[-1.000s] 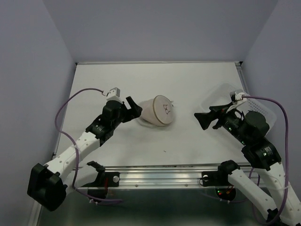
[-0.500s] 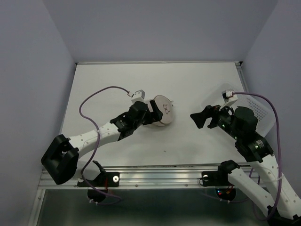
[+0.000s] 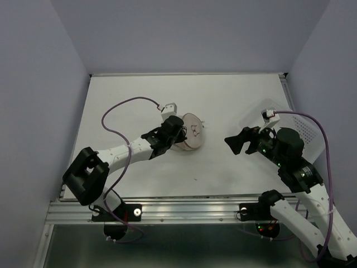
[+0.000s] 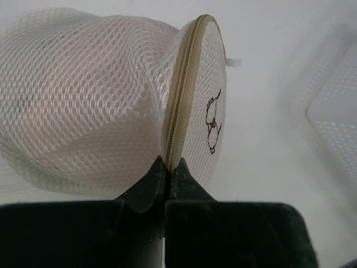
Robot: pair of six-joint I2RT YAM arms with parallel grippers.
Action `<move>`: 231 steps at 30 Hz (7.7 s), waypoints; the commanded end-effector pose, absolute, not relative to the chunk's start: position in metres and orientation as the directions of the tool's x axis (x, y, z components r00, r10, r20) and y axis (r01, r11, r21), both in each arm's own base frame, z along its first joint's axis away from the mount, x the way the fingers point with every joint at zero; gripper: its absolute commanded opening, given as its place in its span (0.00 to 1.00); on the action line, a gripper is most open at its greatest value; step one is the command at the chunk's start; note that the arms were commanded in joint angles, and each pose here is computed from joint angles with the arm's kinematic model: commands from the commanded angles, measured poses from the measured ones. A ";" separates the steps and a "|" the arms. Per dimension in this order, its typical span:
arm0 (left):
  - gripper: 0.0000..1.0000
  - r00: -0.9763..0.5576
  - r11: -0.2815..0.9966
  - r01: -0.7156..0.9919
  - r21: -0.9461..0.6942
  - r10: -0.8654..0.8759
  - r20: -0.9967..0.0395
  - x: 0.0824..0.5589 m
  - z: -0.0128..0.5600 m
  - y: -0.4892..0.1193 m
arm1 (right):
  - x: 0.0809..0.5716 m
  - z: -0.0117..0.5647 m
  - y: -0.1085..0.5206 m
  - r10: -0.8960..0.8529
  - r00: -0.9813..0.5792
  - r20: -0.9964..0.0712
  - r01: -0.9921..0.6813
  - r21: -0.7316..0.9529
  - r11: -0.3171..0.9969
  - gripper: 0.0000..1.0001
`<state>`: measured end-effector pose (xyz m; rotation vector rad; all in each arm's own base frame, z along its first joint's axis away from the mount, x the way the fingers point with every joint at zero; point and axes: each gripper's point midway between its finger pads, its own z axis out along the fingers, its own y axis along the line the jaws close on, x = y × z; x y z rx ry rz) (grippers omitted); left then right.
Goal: Unzip the laundry bag and remove the bra
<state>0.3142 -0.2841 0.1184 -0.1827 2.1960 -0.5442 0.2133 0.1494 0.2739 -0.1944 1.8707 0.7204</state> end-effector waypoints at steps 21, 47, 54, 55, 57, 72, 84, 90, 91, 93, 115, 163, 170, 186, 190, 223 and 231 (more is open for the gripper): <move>0.00 -0.583 0.747 0.375 -0.550 -0.271 -0.766 0.240 0.194 -0.225 | 0.260 0.216 0.235 0.248 -0.559 -0.791 -0.583 0.588 0.561 0.84; 0.00 -0.717 0.781 0.311 -0.542 -0.181 -0.673 0.219 0.121 -0.216 | 0.266 0.077 0.268 0.107 -0.687 -0.718 -0.514 0.586 0.627 0.56; 0.00 -0.713 0.765 0.325 -0.556 -0.187 -0.675 0.215 0.127 -0.217 | 0.273 0.065 0.272 0.118 -0.671 -0.732 -0.513 0.574 0.638 0.46; 0.00 -0.713 0.765 0.324 -0.556 -0.188 -0.675 0.215 0.127 -0.216 | 0.272 0.065 0.275 0.114 -0.670 -0.734 -0.520 0.573 0.634 0.46; 0.00 -0.710 0.763 0.327 -0.557 -0.191 -0.678 0.215 0.130 -0.216 | 0.275 0.063 0.275 0.116 -0.663 -0.739 -0.523 0.569 0.635 0.46; 0.00 -0.720 0.752 0.333 -0.569 -0.187 -0.668 0.212 0.128 -0.219 | 0.281 0.056 0.289 0.076 -0.606 -0.792 -0.582 0.507 0.636 0.45; 0.00 -0.731 0.741 0.342 -0.578 -0.176 -0.659 0.210 0.126 -0.222 | 0.280 0.063 0.293 0.103 -0.529 -0.842 -0.634 0.473 0.611 0.41; 0.00 -0.733 0.735 0.350 -0.581 -0.171 -0.658 0.209 0.127 -0.224 | 0.277 0.065 0.296 0.097 -0.487 -0.868 -0.674 0.444 0.590 0.40; 0.00 -0.733 0.735 0.350 -0.581 -0.171 -0.658 0.209 0.128 -0.224 | 0.277 0.068 0.297 0.107 -0.474 -0.874 -0.683 0.441 0.582 0.35; 0.00 -0.736 0.733 0.352 -0.583 -0.169 -0.656 0.208 0.127 -0.224 | 0.278 0.066 0.297 0.101 -0.468 -0.878 -0.688 0.434 0.582 0.30; 0.27 -0.601 0.919 0.142 -0.368 -0.215 -0.770 0.299 0.168 -0.186 | 0.258 0.088 0.254 0.139 -0.478 -0.867 -0.548 0.418 0.725 0.01; 0.00 -0.565 0.640 -0.066 -0.765 -0.656 -0.500 0.238 0.112 -0.234 | 0.246 0.089 0.290 0.264 -0.636 -0.725 -0.333 0.566 0.754 0.01; 0.00 -0.489 0.755 -0.126 -0.643 -0.612 -0.622 0.249 0.124 -0.186 | 0.246 0.086 0.249 0.240 -0.566 -0.788 -0.283 0.459 0.842 0.01; 0.00 -0.670 0.859 0.062 -0.508 -0.341 -0.659 0.214 0.093 -0.180 | 0.270 0.117 0.214 0.193 -0.470 -0.862 -0.249 0.339 0.908 0.01; 0.00 -0.707 0.883 0.093 -0.460 -0.267 -0.655 0.210 0.082 -0.182 | 0.288 0.117 0.205 0.163 -0.459 -0.873 -0.225 0.292 0.930 0.01; 0.93 -0.538 0.708 -0.044 -0.705 -0.612 -0.581 0.264 0.151 -0.201 | 0.262 0.123 0.284 0.270 -0.601 -0.752 -0.353 0.553 0.754 0.01; 0.91 -0.566 0.533 -0.069 -0.843 -0.717 -0.407 0.230 0.129 -0.233 | 0.264 0.120 0.290 0.289 -0.615 -0.734 -0.341 0.578 0.741 0.01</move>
